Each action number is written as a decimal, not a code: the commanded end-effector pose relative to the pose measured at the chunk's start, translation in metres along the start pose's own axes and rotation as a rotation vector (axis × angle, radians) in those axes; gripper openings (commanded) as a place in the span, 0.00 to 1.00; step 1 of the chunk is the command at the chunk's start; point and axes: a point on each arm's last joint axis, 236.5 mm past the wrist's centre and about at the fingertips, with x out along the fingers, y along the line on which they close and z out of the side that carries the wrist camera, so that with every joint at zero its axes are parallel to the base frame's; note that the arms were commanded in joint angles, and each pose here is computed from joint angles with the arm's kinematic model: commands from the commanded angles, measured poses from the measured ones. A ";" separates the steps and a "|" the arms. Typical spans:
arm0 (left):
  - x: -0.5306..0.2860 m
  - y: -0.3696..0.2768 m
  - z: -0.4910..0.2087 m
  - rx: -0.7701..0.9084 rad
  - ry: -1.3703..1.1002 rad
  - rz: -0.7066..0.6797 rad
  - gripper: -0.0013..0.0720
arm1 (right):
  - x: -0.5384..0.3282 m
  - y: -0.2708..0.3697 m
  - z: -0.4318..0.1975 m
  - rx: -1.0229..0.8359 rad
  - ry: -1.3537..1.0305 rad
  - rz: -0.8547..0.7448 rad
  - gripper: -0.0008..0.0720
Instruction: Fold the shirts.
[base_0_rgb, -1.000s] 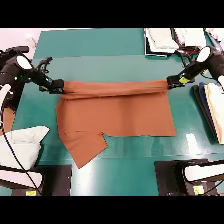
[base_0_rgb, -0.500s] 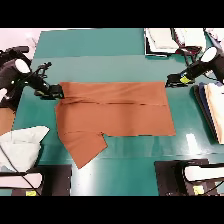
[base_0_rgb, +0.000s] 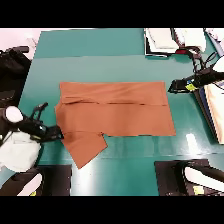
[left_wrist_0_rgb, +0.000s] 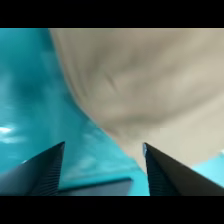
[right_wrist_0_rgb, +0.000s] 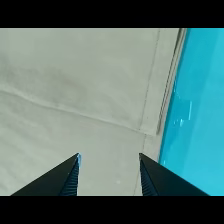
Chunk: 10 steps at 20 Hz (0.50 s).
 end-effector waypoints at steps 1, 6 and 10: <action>0.024 -0.031 -0.022 -0.103 -0.008 -0.189 0.80 | -0.002 0.002 -0.006 0.002 -0.009 0.002 0.61; 0.037 -0.037 -0.024 -0.128 -0.018 -0.241 0.73 | -0.002 0.003 -0.012 0.002 0.017 0.006 0.61; 0.040 -0.039 -0.022 -0.140 -0.033 -0.258 0.62 | -0.002 0.003 -0.016 0.002 0.032 0.008 0.61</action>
